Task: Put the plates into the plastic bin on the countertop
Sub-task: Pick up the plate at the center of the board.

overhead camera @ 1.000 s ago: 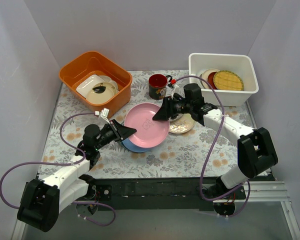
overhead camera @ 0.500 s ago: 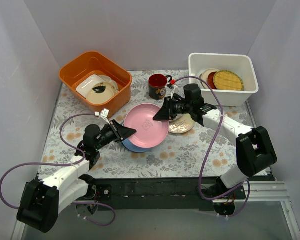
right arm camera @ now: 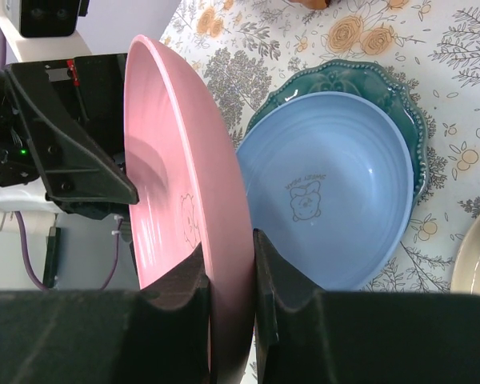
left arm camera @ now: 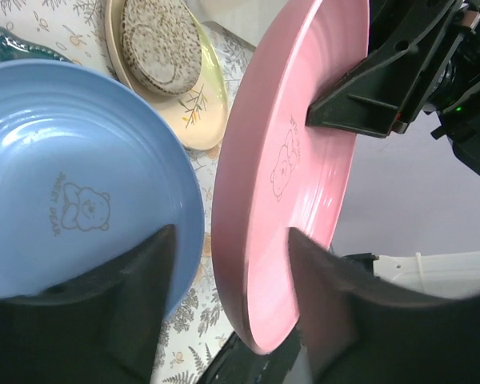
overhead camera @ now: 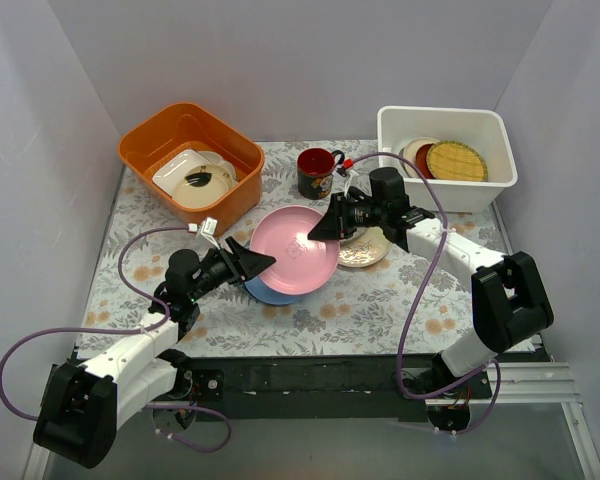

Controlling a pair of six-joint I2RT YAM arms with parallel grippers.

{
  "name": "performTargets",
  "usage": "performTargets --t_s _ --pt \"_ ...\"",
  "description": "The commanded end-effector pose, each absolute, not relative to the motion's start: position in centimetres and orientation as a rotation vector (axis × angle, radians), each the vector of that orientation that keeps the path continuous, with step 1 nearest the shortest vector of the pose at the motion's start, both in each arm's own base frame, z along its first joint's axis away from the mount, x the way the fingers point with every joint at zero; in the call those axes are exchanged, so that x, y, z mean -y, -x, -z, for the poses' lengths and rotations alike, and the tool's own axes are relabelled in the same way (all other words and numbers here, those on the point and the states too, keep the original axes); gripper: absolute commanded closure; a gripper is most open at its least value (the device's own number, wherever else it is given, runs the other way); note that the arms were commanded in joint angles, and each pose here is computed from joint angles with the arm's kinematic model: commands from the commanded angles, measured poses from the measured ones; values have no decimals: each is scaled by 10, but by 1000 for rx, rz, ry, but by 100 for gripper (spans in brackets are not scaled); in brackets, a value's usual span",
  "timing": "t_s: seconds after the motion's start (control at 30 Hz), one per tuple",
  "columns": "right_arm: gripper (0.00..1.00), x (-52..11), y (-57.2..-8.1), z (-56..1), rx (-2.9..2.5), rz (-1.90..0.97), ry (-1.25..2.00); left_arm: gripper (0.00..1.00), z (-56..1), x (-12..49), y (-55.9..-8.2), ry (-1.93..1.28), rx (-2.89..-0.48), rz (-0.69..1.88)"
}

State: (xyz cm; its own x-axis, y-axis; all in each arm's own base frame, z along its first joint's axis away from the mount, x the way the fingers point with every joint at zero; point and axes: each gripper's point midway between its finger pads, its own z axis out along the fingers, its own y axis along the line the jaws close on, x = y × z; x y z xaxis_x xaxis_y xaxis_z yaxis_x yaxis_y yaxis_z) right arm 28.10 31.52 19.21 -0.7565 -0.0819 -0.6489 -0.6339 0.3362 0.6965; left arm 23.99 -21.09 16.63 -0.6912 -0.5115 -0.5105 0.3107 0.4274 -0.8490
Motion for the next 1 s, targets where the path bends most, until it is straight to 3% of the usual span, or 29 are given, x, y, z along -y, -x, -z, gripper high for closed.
performTargets --t_s 0.0,0.07,0.1,0.2,0.97 --pt "99 -315 -284 -201 -2053 -1442 628 34 -183 212 -242 134 -1862 1350" --pt "99 -315 -284 -202 -2052 -1442 628 27 -182 212 -242 130 -1862 1349" --pt "99 -315 -284 -201 -2053 -1441 626 17 -182 212 -242 130 -1865 1348" --pt "99 -314 -285 -202 -2052 -1439 624 2 -181 212 -242 129 -1872 1343" --pt "99 -302 -324 -207 -2058 -1404 526 2 -181 212 -241 116 -1882 1337"
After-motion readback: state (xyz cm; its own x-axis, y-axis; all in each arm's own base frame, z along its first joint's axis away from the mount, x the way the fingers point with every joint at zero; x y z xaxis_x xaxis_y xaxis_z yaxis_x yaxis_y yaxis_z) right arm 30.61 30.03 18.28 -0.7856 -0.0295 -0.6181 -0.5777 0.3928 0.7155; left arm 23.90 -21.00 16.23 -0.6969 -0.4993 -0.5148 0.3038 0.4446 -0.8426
